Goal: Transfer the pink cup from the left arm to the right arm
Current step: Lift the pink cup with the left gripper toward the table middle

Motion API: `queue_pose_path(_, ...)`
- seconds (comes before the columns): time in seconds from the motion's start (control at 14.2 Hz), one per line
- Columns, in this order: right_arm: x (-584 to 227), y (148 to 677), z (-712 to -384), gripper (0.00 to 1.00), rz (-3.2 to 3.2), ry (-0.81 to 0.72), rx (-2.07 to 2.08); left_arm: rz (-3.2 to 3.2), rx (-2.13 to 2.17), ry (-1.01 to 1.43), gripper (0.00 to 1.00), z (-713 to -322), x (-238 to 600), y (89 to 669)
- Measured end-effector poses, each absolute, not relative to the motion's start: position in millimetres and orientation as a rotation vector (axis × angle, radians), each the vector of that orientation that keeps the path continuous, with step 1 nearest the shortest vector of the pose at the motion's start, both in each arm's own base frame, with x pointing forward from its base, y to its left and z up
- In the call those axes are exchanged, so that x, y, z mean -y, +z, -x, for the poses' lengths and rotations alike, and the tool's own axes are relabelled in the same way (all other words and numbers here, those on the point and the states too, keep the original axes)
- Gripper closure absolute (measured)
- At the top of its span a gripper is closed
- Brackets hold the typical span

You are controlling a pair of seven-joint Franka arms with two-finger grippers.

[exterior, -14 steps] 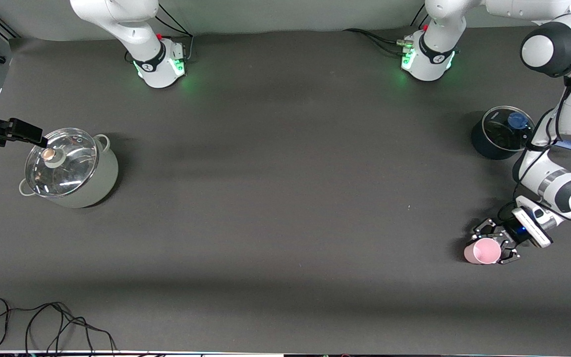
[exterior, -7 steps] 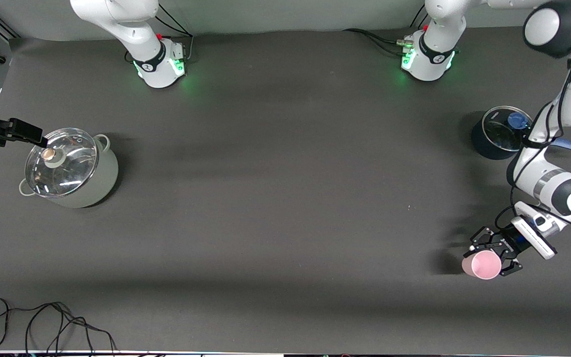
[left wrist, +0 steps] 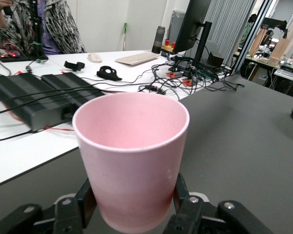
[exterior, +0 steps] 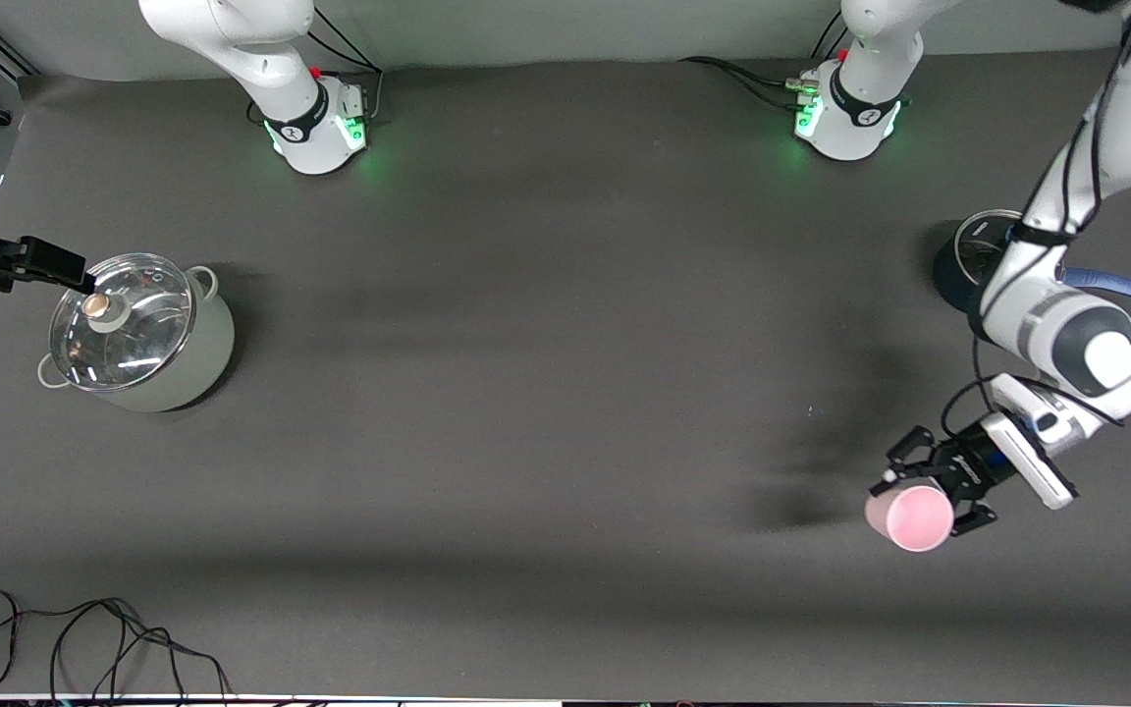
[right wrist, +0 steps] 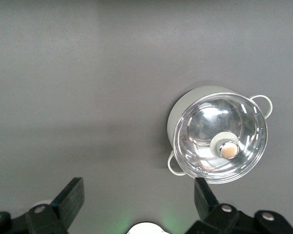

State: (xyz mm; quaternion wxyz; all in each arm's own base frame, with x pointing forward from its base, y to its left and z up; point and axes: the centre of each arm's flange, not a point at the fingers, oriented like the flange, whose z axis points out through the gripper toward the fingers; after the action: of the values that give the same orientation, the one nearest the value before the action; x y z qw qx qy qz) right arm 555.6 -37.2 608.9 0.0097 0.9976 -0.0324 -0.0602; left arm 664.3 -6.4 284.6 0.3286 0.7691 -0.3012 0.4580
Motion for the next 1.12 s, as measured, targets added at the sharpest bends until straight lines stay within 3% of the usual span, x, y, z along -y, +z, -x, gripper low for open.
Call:
queue_pose_path(0.56, 34, 626, -559, 0.04, -3.143, -0.127, 0.152, -2.048, 0.682, 1.146, 0.34, -570, 208, 370)
queue_pose_path(0.77, 13, 642, -560, 0.05, -3.225, -0.113, 0.547, -2.072, 0.67, 1.108, 0.34, -538, 265, 397)
queue_pose_path(1.12, -64, 664, -554, 0.04, -3.124, -0.216, 1.199, -2.082, 0.715, 1.127, 0.34, -497, 325, 438)
